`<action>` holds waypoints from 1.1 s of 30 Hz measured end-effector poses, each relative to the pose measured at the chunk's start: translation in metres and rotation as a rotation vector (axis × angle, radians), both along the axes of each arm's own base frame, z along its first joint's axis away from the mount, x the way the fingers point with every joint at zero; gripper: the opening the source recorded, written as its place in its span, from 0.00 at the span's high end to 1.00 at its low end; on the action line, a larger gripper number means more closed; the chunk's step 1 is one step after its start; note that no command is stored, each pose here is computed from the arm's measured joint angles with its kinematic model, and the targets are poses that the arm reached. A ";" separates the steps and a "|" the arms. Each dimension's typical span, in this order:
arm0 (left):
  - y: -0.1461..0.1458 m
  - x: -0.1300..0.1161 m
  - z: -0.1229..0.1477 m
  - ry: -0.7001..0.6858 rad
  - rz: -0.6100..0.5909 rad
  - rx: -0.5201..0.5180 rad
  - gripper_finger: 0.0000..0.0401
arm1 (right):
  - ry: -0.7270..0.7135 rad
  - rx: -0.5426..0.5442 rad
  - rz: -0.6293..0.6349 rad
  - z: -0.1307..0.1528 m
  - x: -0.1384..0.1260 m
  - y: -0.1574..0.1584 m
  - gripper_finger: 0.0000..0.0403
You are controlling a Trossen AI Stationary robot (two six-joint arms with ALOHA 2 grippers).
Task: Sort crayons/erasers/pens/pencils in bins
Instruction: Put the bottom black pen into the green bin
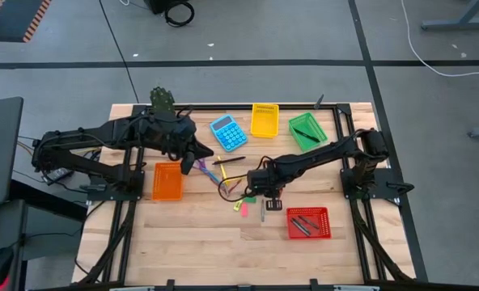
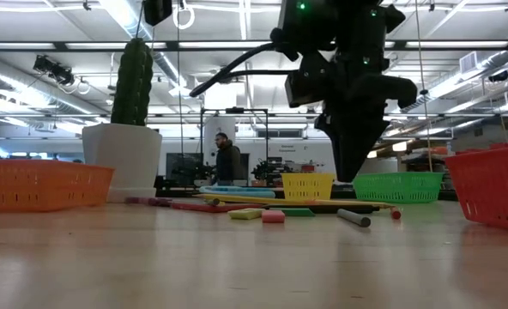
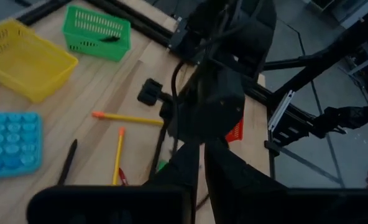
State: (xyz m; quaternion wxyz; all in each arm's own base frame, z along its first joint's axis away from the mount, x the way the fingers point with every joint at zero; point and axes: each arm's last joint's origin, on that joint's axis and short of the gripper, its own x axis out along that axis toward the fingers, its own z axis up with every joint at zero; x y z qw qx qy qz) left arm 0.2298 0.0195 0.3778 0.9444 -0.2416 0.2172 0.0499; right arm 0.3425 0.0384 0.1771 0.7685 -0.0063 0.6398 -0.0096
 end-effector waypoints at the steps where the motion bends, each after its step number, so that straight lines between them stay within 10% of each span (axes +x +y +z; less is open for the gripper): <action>1: 0.000 0.000 0.001 -0.007 -0.010 0.022 0.93 | 0.000 -0.004 -0.017 0.000 0.000 0.002 0.80; 33: 0.004 0.001 0.002 -0.023 -0.048 0.142 0.93 | -0.006 -0.022 -0.178 -0.023 -0.011 0.005 0.80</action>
